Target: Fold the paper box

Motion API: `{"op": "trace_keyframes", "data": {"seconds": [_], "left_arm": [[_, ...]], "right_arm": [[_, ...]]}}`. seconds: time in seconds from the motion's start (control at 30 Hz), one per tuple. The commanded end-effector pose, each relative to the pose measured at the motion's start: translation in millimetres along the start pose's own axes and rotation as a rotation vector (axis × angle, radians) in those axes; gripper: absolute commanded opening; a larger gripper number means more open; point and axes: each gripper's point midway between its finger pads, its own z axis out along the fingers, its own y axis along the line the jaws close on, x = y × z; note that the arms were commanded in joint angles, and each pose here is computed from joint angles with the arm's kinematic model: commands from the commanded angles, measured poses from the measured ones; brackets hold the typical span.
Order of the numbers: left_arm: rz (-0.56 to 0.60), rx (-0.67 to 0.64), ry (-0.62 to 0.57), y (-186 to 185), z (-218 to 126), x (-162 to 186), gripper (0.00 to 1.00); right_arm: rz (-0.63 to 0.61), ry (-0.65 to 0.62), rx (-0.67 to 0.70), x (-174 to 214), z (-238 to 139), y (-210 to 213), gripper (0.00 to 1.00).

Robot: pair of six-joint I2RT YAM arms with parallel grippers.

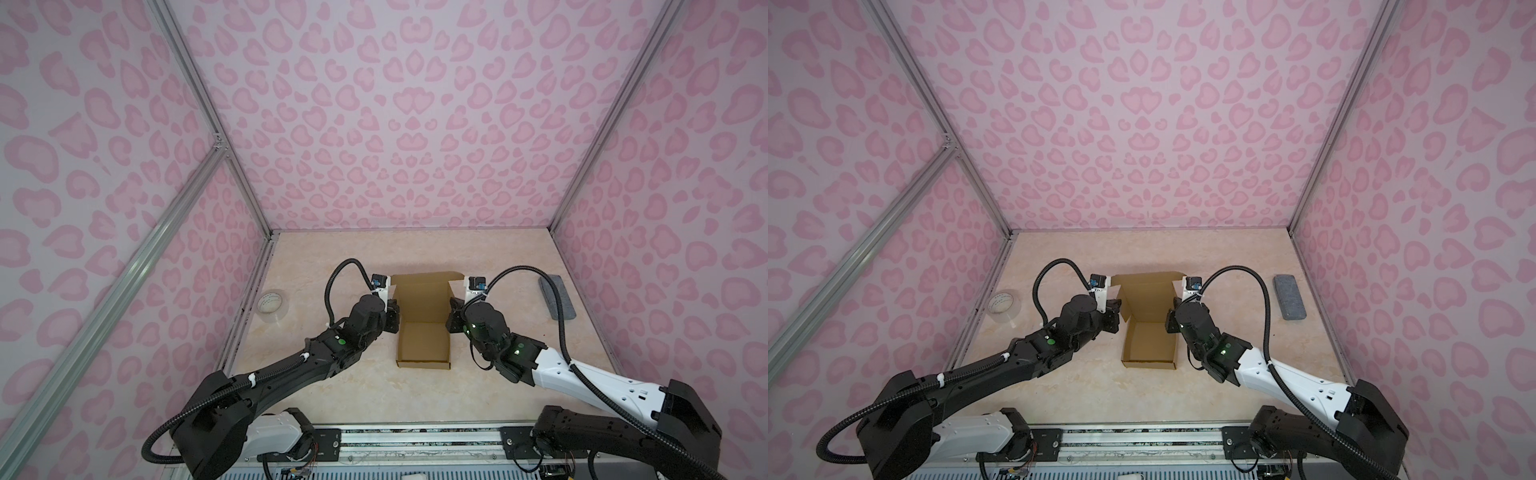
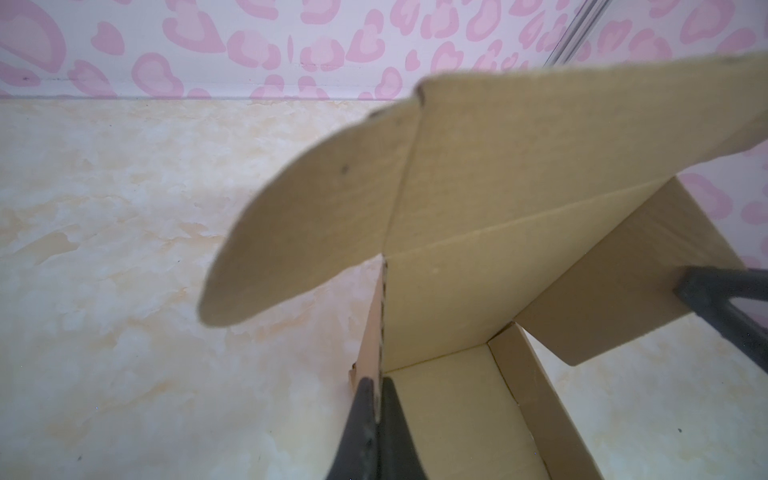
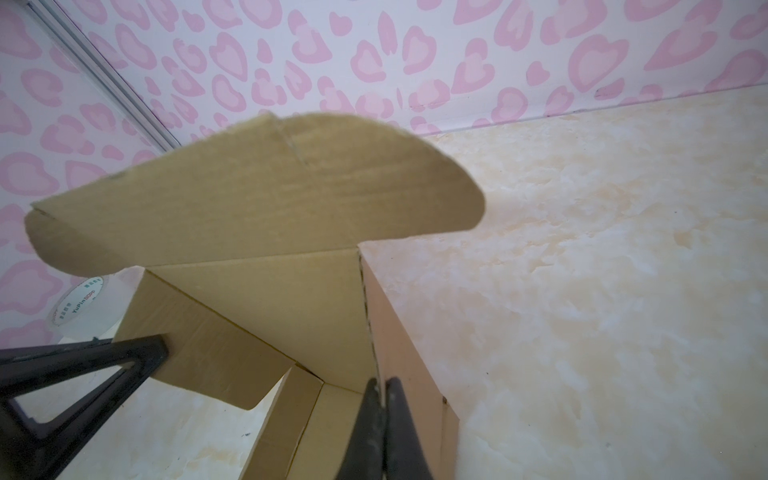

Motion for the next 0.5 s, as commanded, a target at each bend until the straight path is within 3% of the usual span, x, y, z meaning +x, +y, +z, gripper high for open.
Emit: {"op": "trace_keyframes", "data": {"seconds": [0.0,0.47], "left_arm": [[-0.054,0.020,-0.020,-2.7,-1.6,-3.4,0.04],[-0.123,-0.008,0.047,-11.1,-2.2,23.0,0.04]], "right_arm": [[0.022,0.005,0.037,5.8,0.7,-6.6,0.00],[0.004,0.026,0.067,26.9,-3.5,-4.6,0.00]]}}
